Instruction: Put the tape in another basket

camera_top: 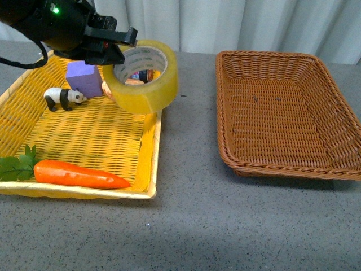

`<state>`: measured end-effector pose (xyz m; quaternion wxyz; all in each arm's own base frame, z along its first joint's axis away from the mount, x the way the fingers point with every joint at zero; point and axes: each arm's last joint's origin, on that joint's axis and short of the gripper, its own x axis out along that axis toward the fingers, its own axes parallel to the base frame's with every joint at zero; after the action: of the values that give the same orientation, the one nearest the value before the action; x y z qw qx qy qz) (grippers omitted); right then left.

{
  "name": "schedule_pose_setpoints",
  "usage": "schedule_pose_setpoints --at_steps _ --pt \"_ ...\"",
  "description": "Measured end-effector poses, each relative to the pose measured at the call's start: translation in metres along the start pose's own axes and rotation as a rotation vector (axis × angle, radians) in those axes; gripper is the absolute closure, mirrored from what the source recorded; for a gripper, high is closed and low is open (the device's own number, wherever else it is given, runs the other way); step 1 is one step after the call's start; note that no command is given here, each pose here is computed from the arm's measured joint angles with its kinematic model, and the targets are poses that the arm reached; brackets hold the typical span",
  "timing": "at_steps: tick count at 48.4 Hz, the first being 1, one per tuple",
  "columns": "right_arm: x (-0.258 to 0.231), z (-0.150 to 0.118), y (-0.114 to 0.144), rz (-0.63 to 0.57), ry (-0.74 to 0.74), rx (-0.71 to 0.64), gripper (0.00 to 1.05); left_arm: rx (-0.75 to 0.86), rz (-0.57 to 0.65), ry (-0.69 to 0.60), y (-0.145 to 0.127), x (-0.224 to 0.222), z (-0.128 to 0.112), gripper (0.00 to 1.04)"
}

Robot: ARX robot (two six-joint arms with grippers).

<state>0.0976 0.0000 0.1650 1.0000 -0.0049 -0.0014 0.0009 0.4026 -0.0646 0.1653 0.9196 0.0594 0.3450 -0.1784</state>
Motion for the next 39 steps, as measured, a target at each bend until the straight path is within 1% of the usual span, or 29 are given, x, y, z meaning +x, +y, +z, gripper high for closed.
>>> schedule_pose_setpoints --at_steps 6,13,17,26,34,36,39 --pt "0.000 0.000 0.000 0.000 0.000 0.000 0.09 0.036 -0.023 -0.020 -0.010 0.005 0.015 0.90" --pt "0.000 0.000 0.000 0.000 0.000 0.000 0.09 0.055 -0.046 -0.023 -0.019 0.013 0.024 0.90" --pt "0.000 0.000 0.000 0.000 0.000 0.000 0.09 0.063 -0.074 -0.023 -0.025 0.015 0.027 0.90" --pt "0.000 0.000 0.000 0.000 0.000 0.000 0.09 0.073 -0.107 -0.012 -0.027 0.013 0.028 0.90" --pt "0.000 0.000 0.000 0.000 0.000 0.000 0.09 0.144 -0.149 -0.023 -0.034 0.002 0.037 0.90" --pt "0.000 0.000 0.000 0.000 0.000 0.000 0.09 0.185 -0.169 -0.033 -0.040 -0.001 0.041 0.90" --pt "0.000 0.000 0.000 0.000 0.000 0.000 0.09 0.206 -0.184 -0.042 -0.044 -0.003 0.044 0.90"
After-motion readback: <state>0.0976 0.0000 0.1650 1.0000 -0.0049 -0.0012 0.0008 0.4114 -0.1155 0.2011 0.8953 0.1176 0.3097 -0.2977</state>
